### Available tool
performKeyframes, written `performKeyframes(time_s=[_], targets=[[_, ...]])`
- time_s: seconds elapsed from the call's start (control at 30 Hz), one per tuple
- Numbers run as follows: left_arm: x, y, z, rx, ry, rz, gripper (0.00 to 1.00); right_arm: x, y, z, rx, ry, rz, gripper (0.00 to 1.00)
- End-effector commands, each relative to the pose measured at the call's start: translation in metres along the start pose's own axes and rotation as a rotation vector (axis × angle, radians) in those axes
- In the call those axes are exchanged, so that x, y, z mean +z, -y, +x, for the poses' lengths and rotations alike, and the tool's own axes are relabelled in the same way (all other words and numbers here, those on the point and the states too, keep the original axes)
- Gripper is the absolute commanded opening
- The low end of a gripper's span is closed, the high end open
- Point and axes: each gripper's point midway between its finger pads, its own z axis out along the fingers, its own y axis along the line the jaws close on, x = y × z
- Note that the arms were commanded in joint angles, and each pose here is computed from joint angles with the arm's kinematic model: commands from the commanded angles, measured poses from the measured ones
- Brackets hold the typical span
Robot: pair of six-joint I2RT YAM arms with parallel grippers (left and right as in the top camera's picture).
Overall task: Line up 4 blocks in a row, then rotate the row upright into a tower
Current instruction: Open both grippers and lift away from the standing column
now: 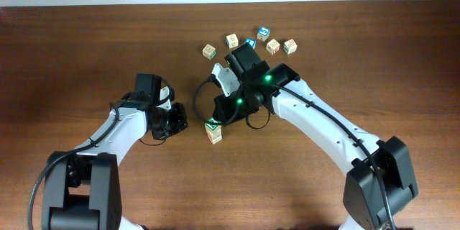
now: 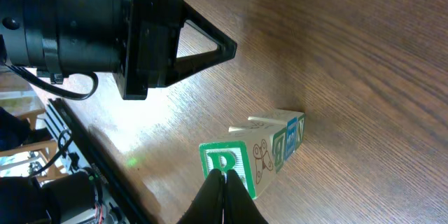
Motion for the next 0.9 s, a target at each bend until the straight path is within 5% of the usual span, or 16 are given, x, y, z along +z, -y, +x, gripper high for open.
performKeyframes(time_s=[0.0, 0.13, 0.2, 0.27, 0.3, 0.33, 0.37, 0.4, 0.6, 0.87], targets=[[-0.015, 0.011, -0.015, 0.059, 0.055, 0.026, 0.0, -0.017, -0.01, -0.011, -0.031, 0.036, 0.01, 0.04], [-0.092, 0.04, -0.058, 0.198, 0.218, 0.012, 0.0, -0.105, -0.011, -0.042, -0.074, 0.155, 0.186, 0.05], [-0.151, 0.061, -0.076, 0.285, 0.353, -0.02, 0.08, -0.17, -0.01, -0.05, -0.076, 0.23, 0.312, 0.15], [-0.2, 0.078, -0.081, 0.332, 0.463, -0.027, 0.35, -0.214, -0.007, -0.049, -0.055, 0.281, 0.404, 0.33], [-0.212, 0.083, -0.08, 0.341, 0.492, -0.017, 0.64, -0.238, -0.006, -0.045, -0.041, 0.306, 0.453, 0.43], [-0.23, 0.09, -0.077, 0.357, 0.541, -0.001, 0.9, -0.263, -0.006, -0.039, -0.022, 0.338, 0.49, 0.59], [-0.248, 0.096, -0.07, 0.372, 0.586, 0.014, 1.0, -0.294, -0.011, -0.029, -0.01, 0.384, 0.522, 0.81], [-0.258, 0.098, -0.065, 0.379, 0.609, 0.021, 0.99, -0.325, -0.019, -0.023, -0.012, 0.462, 0.541, 0.98], [-0.27, 0.098, -0.053, 0.383, 0.622, 0.026, 0.99, -0.419, -0.077, 0.038, -0.097, 0.769, 0.513, 0.98], [-0.27, 0.098, -0.053, 0.384, 0.623, 0.026, 0.99, -0.453, -0.1, 0.081, -0.136, 0.895, 0.497, 0.98]])
